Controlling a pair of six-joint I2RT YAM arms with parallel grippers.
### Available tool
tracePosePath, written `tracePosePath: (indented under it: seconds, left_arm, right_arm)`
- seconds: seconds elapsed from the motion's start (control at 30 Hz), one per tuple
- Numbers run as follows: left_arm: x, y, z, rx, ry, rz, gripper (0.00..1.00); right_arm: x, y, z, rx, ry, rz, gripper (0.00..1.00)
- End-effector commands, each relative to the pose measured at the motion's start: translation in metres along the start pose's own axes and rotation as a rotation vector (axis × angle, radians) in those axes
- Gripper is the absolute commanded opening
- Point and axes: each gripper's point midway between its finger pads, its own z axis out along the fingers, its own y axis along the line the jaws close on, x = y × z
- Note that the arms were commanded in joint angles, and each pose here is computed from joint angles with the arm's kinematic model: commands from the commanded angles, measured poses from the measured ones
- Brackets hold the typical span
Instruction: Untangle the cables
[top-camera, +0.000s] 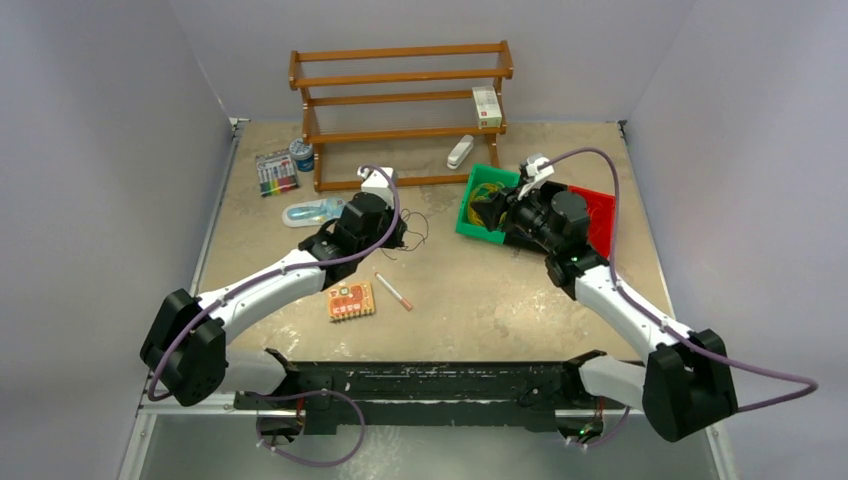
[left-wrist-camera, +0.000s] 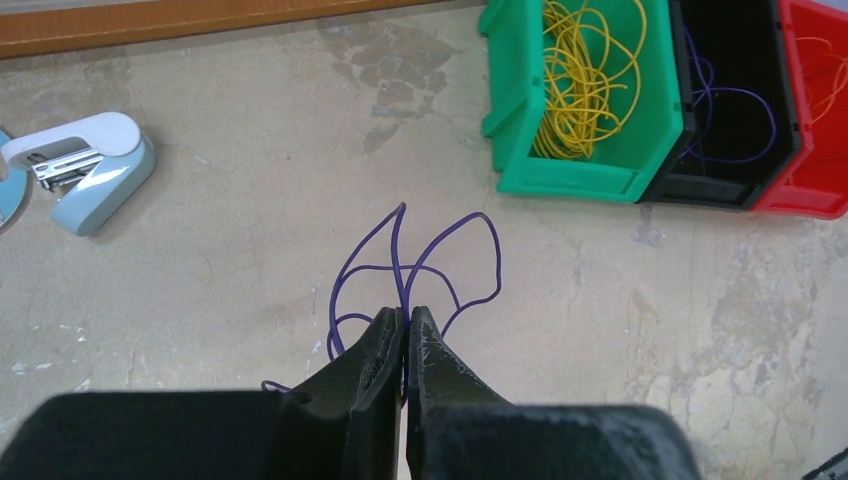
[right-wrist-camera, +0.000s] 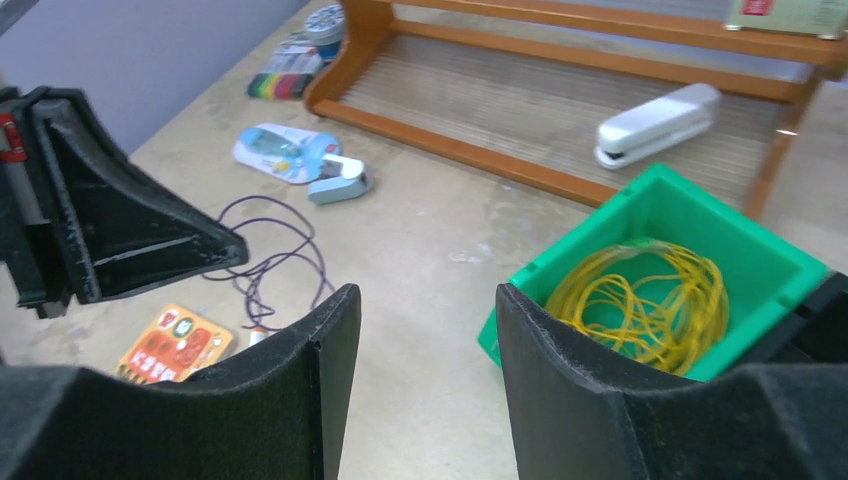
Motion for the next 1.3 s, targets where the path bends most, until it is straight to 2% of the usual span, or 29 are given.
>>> tracePosePath:
  seconds: [0.0, 0.27, 0.6, 0.77, 0.87, 0.93, 1.13, 1.27]
  left_arm:
    - [-0.025, -0.019, -0.008, 0.089, -0.08, 0.003, 0.0]
    - [-0.025, -0.023, -0.007, 0.113, -0.079, 0.002, 0.0]
    - [-0.022, -0.031, -0.005, 0.155, -0.066, 0.012, 0.0]
    - [-0.021, -0.028, -0.005, 0.142, -0.065, 0.01, 0.0]
    - [-0.02, -0.027, -0.004, 0.136, -0.064, 0.006, 0.0]
    - [-0.021, -0.027, -0.003, 0.136, -0.066, 0.004, 0.0]
    - [-0.016, -0.022, -0.001, 0.113, -0.054, -0.001, 0.0]
    - [-0.012, -0.008, 0.0, 0.041, -0.055, -0.023, 0.0]
  right_arm:
    - [-0.017, 0.033, 0.012, -0.168, -0.064, 0.004, 0.55]
    - [0.003, 0.074, 0.042, -0.267, -0.032, 0.004, 0.58]
    - [0.03, 0.081, 0.076, -0.326, 0.043, 0.034, 0.59]
    - [0.051, 0.087, 0.087, -0.387, 0.109, 0.05, 0.54]
    - [0.064, 0.089, 0.089, -0.408, 0.148, 0.059, 0.48]
    - [0.07, 0.088, 0.09, -0.406, 0.161, 0.063, 0.39]
    - [0.063, 0.075, 0.089, -0.315, 0.121, 0.063, 0.02]
    - [0.061, 0.063, 0.088, -0.239, 0.114, 0.065, 0.0]
